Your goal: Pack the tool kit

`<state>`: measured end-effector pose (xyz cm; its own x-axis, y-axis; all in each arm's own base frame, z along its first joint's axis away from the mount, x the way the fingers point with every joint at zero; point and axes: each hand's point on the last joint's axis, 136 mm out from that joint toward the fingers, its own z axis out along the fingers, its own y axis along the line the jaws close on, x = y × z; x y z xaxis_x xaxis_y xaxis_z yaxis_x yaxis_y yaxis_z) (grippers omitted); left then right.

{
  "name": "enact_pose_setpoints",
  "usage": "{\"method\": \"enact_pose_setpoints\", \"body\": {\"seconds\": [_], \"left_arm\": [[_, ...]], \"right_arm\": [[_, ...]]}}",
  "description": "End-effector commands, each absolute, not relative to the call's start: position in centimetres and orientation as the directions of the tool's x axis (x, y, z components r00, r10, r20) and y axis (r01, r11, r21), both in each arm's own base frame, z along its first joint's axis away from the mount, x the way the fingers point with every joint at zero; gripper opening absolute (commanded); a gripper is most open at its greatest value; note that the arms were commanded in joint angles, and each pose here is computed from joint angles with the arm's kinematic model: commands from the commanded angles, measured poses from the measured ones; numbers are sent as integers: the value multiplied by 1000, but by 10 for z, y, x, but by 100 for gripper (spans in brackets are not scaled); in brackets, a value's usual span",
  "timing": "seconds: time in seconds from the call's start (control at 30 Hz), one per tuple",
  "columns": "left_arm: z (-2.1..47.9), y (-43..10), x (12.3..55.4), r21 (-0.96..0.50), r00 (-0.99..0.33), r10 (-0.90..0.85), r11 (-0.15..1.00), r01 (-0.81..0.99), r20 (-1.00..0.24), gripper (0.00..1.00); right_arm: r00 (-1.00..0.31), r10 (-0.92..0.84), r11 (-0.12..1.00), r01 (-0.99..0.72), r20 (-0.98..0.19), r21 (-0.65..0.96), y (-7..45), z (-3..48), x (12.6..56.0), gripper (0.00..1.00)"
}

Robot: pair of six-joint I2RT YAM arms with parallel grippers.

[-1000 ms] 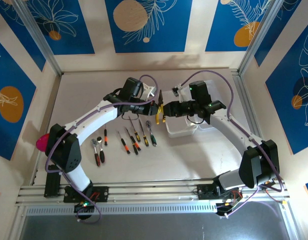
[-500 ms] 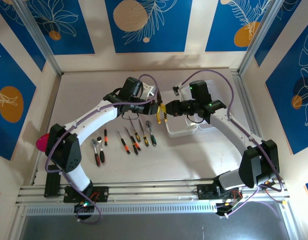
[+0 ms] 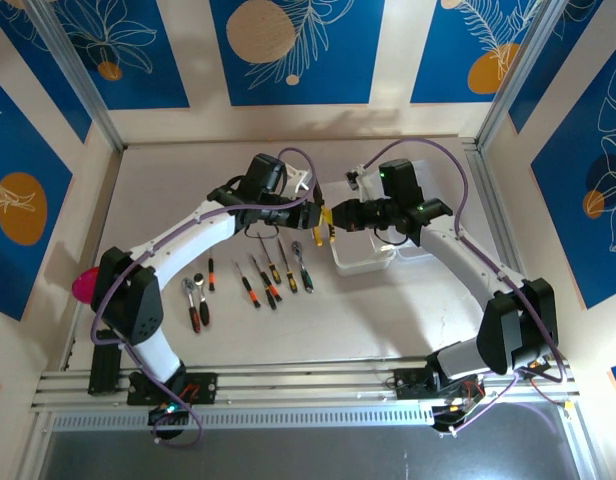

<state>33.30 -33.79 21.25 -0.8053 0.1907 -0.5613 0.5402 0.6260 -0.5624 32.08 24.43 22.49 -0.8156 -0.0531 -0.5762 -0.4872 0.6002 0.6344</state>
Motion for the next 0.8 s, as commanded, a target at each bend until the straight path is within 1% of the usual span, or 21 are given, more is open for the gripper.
{"method": "enact_pose_setpoints", "body": {"seconds": [0.0,0.03,0.13,0.27,0.4,0.5,0.6,0.67,0.77], "left_arm": [[244,-349,333,-555,-755,187,571,604,-629,40],[243,-347,334,-546,-755,189,585,600,-628,44],[245,-340,336,-528,-750,188,603,598,-634,49],[250,-328,339,-515,-746,176,622,590,-643,51],[252,-308,342,-496,-745,154,656,568,-649,60],[243,-283,342,-476,-759,136,705,525,-636,73],[219,-248,340,-454,-801,108,775,439,-589,99],[197,-222,334,-433,-840,85,826,361,-536,100],[167,-186,323,-363,-877,67,894,265,-475,100]], "right_arm": [[-783,-40,593,-519,-621,616,239,241,324,0],[-782,-34,599,-514,-622,614,235,241,324,0],[-784,-9,613,-495,-621,616,223,242,327,0],[-784,13,633,-474,-621,612,208,241,328,0],[-782,26,658,-456,-623,600,190,242,328,0],[-786,12,690,-441,-618,574,178,238,328,0],[-805,-17,738,-410,-592,537,169,225,330,0],[-827,-29,775,-373,-561,510,163,210,334,0],[-848,-36,796,-344,-528,498,162,191,340,0]]}}
